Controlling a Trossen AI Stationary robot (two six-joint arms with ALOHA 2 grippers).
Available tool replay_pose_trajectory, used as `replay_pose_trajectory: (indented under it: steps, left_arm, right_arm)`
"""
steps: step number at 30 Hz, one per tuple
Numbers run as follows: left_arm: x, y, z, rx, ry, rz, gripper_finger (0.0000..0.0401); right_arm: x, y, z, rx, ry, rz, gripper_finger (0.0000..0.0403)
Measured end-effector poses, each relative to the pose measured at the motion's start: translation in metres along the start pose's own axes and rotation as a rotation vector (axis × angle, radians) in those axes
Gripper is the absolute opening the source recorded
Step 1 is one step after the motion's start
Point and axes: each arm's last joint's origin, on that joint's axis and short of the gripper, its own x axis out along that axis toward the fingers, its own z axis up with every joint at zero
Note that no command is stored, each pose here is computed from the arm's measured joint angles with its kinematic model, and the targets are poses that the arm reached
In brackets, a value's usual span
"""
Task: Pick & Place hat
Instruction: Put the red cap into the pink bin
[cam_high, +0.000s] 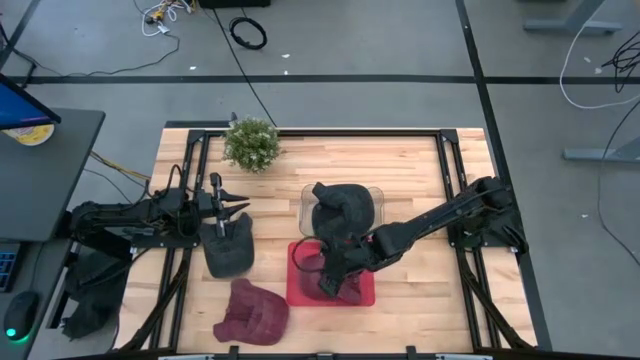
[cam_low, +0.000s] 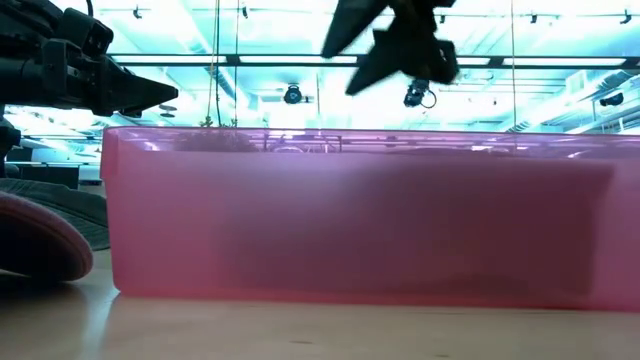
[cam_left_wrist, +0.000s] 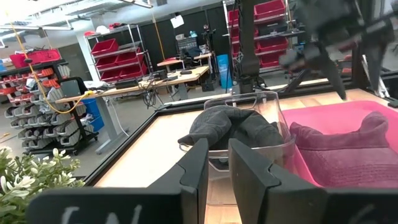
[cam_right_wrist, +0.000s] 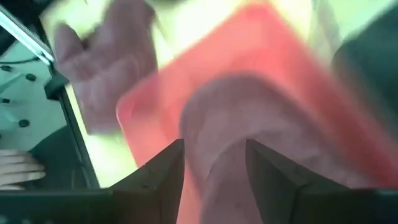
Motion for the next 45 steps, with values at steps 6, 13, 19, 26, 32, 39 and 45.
replay_pose_trajectory:
  steps: [6, 13, 19, 26, 32, 39, 45]
  left_arm:
    - [0.0, 0.0, 0.0, 0.0, -0.002, 0.0, 0.0067]
    - [0.0, 0.0, 0.0, 0.0, -0.002, 0.0, 0.0067]
    - [0.0, 0.0, 0.0, -0.001, -0.003, 0.001, 0.0067]
    - [0.0, 0.0, 0.0, -0.001, -0.003, 0.001, 0.0067]
    - [0.0, 0.0, 0.0, -0.001, -0.004, 0.001, 0.0067]
    - [0.0, 0.0, 0.0, -0.001, -0.004, 0.0, 0.0067]
    - [0.0, 0.0, 0.0, -0.001, -0.005, 0.001, 0.0067]
  right_arm:
    - [-0.035, 0.004, 0.015, -0.219, -0.163, 0.028, 0.0161]
    - [-0.072, 0.006, 0.025, -0.395, -0.265, 0.091, 0.0158]
    - [-0.087, 0.0, 0.033, -0.661, -0.315, 0.058, 0.016]
    - [-0.101, -0.01, 0.045, -1.01, -0.371, -0.023, 0.016]
    - [-0.109, -0.024, 0.054, -1.05, -0.38, -0.176, 0.016]
    - [-0.108, -0.058, 0.052, -0.96, -0.176, -0.397, 0.016]
    - [-0.116, -0.085, 0.058, -0.835, -0.087, -0.472, 0.016]
